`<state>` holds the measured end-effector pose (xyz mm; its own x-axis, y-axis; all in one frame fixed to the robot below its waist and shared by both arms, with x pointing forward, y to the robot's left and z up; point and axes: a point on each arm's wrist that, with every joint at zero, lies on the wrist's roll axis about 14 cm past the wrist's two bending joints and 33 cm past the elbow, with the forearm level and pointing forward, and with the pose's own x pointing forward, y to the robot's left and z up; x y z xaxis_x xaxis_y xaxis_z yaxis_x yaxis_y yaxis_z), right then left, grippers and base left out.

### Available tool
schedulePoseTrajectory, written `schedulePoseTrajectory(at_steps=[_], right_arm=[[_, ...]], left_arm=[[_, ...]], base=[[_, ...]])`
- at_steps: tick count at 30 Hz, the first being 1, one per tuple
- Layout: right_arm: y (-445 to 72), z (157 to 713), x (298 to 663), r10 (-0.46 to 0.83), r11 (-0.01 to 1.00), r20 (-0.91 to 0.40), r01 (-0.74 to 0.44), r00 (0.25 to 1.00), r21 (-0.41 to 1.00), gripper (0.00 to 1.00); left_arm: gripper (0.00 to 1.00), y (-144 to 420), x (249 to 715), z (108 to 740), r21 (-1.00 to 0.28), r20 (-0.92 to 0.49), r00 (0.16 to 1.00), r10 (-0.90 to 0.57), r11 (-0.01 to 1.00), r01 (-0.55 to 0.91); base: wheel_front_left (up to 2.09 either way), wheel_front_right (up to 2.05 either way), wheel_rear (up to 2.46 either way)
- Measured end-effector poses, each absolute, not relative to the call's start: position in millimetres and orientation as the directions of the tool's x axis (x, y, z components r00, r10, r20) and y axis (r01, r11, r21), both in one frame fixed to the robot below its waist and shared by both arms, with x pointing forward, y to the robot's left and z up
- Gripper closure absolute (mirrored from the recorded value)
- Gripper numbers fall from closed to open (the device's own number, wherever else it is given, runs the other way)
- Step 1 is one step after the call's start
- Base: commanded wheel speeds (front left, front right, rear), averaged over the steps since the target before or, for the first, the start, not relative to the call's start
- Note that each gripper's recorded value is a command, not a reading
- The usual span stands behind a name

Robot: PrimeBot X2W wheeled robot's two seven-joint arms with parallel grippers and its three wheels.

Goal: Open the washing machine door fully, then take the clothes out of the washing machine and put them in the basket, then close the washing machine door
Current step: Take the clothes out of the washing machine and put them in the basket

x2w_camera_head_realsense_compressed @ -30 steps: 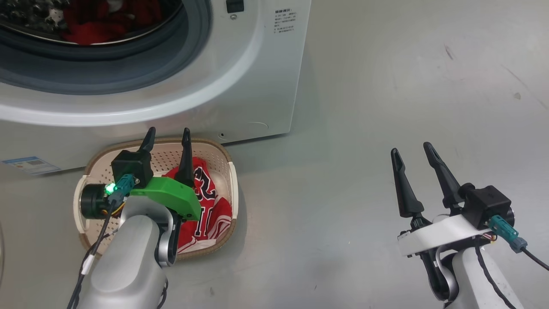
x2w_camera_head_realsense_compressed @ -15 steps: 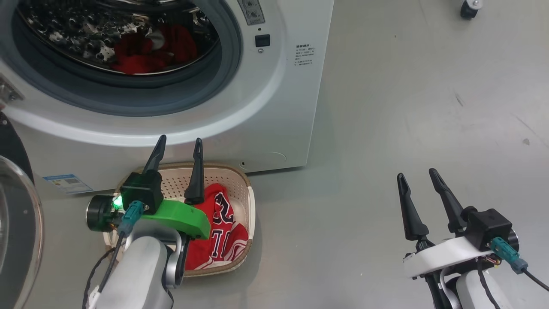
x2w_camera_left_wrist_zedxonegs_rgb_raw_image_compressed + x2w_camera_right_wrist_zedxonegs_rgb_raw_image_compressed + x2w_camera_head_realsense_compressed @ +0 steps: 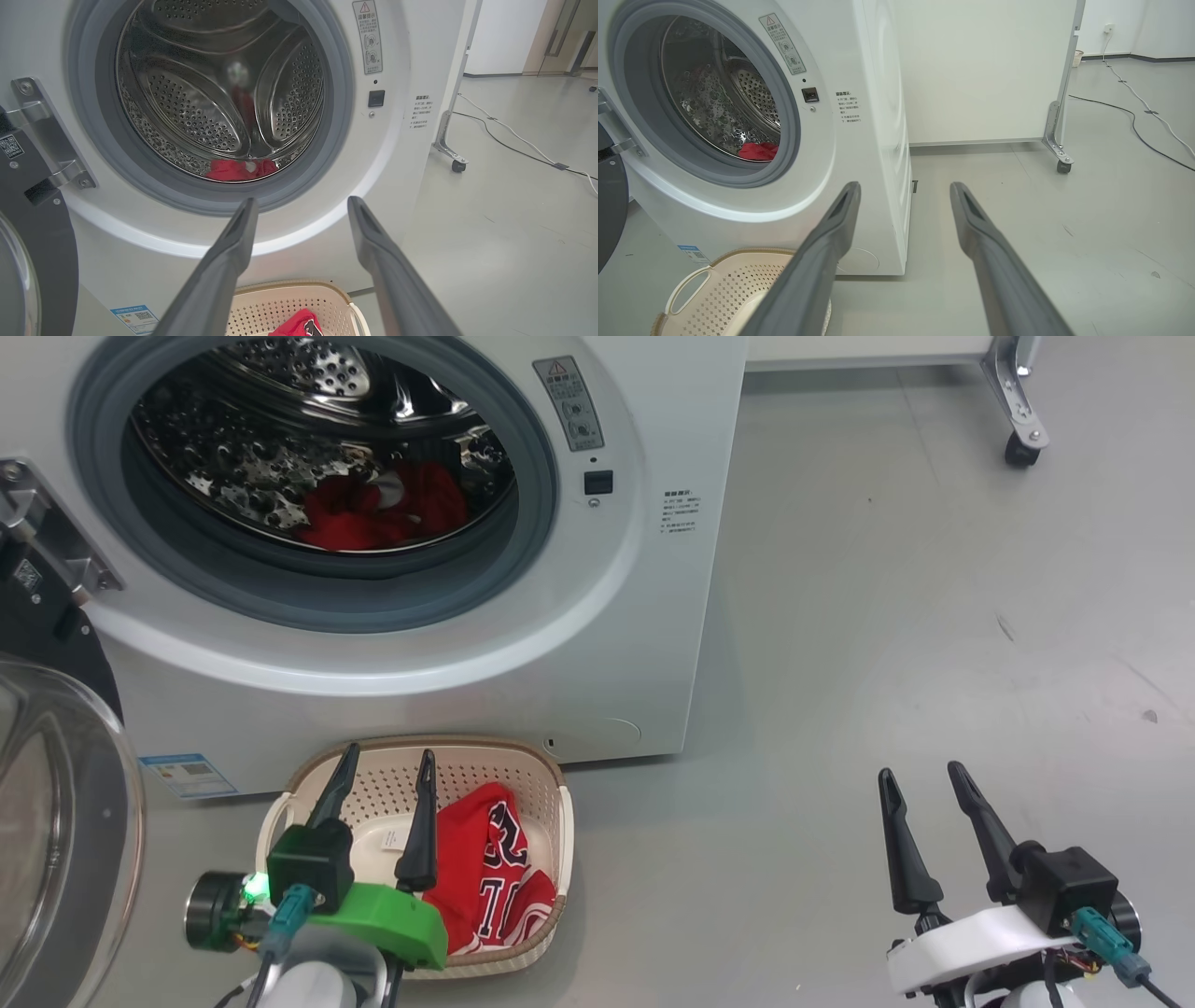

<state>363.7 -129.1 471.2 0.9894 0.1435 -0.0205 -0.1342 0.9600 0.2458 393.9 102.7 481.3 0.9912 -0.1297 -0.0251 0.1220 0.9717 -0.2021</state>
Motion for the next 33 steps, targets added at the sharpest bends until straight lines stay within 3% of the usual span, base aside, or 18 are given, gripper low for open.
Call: schedulePoseTrajectory(at_steps=[17,33], right_arm=[[-118,476,351,0.167,0.955,-0.010,-0.159,0.986,0.249,0.00],[-114,479,352,0.174,0.954,-0.003,-0.167,0.985,0.249,0.00]], left_arm=[[0.00,118,356,470,-0.209,-0.057,0.995,-0.083,0.975,0.069],[0.00,119,349,474,-0.201,-0.042,0.996,-0.079,0.977,0.068]], base=[[0.00,0.00,0.00],[0.00,0.00,0.00]])
